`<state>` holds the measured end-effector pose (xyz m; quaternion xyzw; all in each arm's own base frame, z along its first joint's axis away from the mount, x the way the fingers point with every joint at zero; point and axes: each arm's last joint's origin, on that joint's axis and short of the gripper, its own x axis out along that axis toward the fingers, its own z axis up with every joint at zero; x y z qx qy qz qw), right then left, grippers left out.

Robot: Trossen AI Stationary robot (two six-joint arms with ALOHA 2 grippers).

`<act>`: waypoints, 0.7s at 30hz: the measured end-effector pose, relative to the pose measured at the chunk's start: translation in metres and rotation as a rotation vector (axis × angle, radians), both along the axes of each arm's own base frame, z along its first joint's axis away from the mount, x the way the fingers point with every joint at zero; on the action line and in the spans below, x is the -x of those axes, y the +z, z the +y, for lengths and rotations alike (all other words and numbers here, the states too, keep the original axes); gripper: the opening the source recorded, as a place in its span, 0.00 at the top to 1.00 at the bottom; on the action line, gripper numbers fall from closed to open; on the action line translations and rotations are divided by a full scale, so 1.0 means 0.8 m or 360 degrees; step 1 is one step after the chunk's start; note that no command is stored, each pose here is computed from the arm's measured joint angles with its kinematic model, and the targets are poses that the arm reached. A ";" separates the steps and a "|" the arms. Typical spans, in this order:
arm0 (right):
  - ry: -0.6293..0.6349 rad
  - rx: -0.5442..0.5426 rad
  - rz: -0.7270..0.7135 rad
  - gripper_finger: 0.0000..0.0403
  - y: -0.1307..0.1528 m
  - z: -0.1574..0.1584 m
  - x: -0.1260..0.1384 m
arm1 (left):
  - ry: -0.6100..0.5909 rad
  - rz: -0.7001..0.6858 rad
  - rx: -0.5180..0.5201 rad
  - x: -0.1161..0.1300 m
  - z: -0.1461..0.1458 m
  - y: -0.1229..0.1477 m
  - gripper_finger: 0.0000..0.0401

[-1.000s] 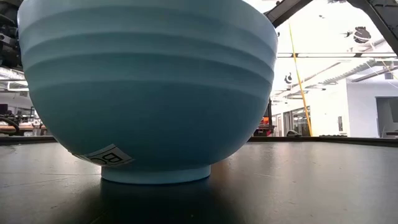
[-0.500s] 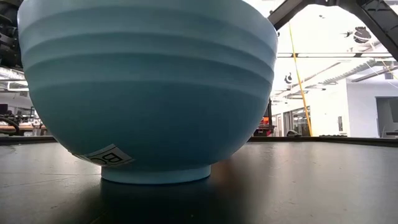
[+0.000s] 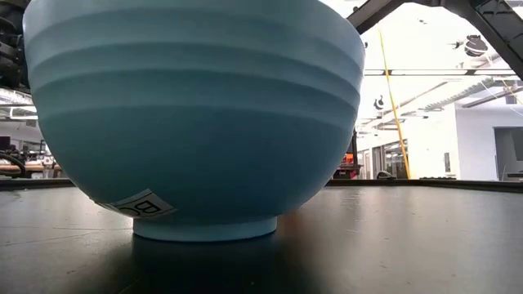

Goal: Nest bowls inside each other
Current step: Stack the orange bowl on the pink bowl

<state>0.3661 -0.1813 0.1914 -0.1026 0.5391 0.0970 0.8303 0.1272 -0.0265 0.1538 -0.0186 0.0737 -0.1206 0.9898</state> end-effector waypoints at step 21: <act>0.0006 0.0271 -0.0490 1.00 0.143 0.052 0.010 | -0.0079 0.0000 0.0000 0.003 -0.011 0.000 0.60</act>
